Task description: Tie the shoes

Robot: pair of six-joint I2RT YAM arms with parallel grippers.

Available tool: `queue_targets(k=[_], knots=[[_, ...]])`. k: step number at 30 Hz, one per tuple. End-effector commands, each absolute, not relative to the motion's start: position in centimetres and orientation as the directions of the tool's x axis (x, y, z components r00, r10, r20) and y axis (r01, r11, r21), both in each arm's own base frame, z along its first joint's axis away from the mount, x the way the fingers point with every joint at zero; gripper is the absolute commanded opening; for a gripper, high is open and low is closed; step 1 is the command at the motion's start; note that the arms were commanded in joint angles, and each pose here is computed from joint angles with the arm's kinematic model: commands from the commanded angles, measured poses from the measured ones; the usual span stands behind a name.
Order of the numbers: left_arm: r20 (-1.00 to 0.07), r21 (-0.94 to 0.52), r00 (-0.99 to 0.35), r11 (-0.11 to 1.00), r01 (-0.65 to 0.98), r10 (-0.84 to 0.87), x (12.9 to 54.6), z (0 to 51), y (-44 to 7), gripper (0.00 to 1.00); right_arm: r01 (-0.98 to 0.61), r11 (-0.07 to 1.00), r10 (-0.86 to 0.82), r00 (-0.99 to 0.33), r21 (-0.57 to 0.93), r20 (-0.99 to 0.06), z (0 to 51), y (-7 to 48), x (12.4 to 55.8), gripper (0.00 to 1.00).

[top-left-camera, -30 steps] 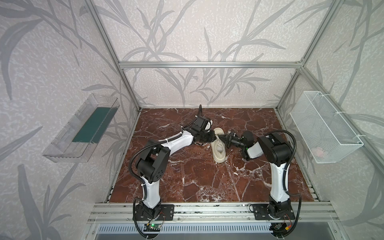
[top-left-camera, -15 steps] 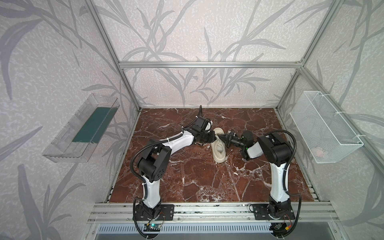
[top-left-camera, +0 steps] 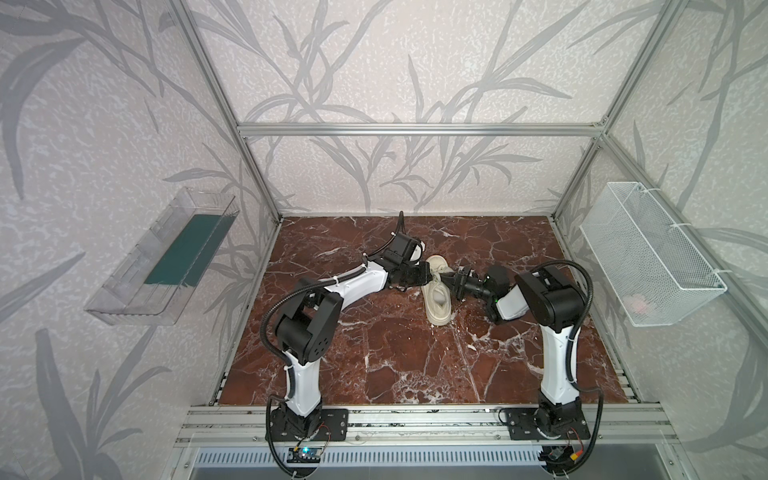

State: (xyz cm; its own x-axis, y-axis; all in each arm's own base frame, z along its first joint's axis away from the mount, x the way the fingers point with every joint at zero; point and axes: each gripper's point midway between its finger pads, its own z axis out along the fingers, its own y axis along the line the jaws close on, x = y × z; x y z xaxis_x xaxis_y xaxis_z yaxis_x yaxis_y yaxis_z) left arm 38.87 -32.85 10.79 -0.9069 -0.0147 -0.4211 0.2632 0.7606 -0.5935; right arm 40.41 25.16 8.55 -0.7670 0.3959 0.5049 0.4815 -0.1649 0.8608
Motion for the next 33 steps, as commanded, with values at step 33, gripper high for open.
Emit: queue_targets(k=[33], knots=[[-0.399,-0.585,-0.916,0.758,0.290,0.042,39.4,9.8,-34.4,0.21,0.410,-0.174,0.371,-0.815,0.895,0.445,11.2,25.4,40.3,0.00]])
